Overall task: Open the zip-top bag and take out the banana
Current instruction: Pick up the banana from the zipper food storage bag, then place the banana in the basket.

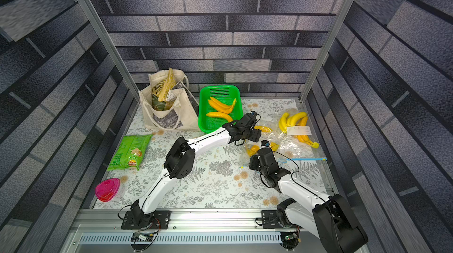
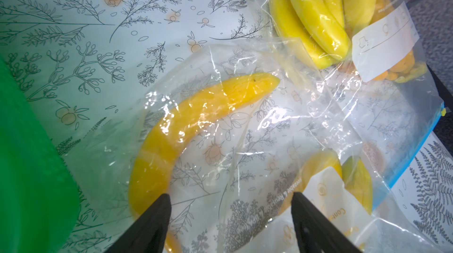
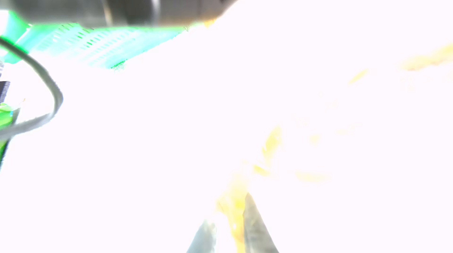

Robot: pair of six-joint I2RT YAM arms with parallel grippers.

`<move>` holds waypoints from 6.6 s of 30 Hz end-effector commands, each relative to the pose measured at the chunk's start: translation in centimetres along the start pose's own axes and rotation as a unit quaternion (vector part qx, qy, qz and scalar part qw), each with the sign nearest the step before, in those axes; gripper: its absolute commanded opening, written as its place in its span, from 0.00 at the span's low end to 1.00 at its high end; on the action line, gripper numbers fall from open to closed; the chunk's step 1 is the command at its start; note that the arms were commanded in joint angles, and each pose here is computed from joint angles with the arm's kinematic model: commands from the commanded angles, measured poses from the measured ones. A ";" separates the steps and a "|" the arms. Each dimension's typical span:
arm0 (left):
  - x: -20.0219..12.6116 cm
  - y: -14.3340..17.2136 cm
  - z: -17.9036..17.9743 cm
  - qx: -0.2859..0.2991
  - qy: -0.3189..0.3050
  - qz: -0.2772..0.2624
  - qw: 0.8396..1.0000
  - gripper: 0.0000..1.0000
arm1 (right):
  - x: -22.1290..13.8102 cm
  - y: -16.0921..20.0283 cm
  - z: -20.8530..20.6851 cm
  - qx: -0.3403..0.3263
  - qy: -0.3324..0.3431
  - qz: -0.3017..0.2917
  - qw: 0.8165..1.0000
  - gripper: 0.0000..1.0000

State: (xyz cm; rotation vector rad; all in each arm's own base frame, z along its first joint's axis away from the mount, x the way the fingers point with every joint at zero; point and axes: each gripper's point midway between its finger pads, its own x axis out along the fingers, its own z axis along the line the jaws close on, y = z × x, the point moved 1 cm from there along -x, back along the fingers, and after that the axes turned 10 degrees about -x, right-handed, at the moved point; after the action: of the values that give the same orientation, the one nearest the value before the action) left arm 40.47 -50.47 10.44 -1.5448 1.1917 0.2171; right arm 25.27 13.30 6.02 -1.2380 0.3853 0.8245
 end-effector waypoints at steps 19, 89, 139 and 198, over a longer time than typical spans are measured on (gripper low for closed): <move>0.0 0.7 2.9 -0.050 -0.114 0.014 0.992 0.88 | -2.7 2.0 -2.8 0.055 0.089 0.023 0.994 0.20; -1.2 -9.8 2.4 -0.033 -0.036 -0.101 0.994 0.26 | -3.3 2.6 1.8 -0.004 -0.028 0.014 1.000 0.18; -4.9 -11.8 2.1 -0.007 -0.021 -0.093 0.995 0.70 | -12.4 0.2 9.0 -0.132 -0.151 -0.006 0.980 0.18; -34.3 2.3 24.8 -0.190 -0.234 -0.288 0.909 0.99 | 22.3 -23.6 18.9 -0.179 -0.027 0.053 0.982 0.46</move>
State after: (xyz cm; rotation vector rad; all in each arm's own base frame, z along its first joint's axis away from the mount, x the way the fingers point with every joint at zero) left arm 33.52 -10.70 21.73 -1.9554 0.3544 0.4605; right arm 54.67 36.29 9.86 -1.5524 0.2877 1.0562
